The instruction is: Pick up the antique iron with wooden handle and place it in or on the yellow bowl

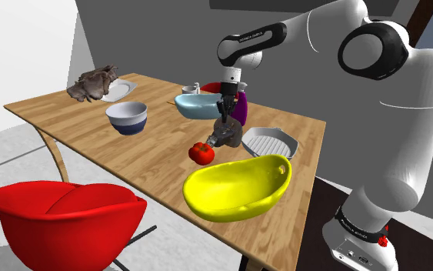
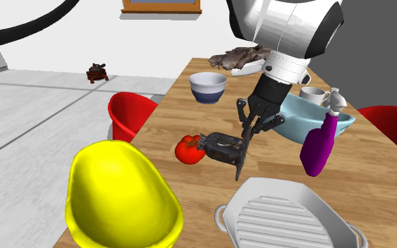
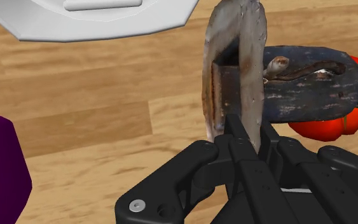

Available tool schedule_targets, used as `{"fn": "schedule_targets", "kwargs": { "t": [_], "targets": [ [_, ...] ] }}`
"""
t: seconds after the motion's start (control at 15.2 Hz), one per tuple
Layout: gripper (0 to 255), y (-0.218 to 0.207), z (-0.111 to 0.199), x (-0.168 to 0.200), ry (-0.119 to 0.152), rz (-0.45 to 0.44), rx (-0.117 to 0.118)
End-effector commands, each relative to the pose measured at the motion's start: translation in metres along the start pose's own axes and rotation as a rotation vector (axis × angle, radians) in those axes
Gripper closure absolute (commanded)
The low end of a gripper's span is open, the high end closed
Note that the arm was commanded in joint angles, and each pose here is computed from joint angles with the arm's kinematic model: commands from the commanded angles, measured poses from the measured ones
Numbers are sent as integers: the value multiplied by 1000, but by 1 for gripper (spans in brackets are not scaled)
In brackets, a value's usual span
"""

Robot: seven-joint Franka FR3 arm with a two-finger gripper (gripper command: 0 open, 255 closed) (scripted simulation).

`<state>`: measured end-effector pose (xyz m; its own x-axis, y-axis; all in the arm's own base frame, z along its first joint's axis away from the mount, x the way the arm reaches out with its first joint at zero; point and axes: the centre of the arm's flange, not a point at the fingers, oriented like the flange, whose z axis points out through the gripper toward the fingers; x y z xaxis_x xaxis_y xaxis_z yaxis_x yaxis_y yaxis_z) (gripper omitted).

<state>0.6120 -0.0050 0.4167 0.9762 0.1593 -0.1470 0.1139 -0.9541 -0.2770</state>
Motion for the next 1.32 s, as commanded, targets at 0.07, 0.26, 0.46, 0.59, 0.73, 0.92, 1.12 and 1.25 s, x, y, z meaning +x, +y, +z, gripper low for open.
{"fn": "schedule_targets", "kwargs": {
  "t": [0.07,0.26,0.46,0.59,0.73,0.92,1.12,1.25],
  "targets": [
    [255,0,1,0,-1,0,0],
    [255,-3,-9,-2,-1,0,0],
    [255,-7,-24,-4,-1,0,0],
    [255,-10,-35,-5,-1,0,0],
    [255,-13,-45,-7,-1,0,0],
    [255,-18,-60,-9,-1,0,0],
    [255,-22,-75,-12,-1,0,0],
    [255,-25,-85,-13,-1,0,0]
  ]
}}
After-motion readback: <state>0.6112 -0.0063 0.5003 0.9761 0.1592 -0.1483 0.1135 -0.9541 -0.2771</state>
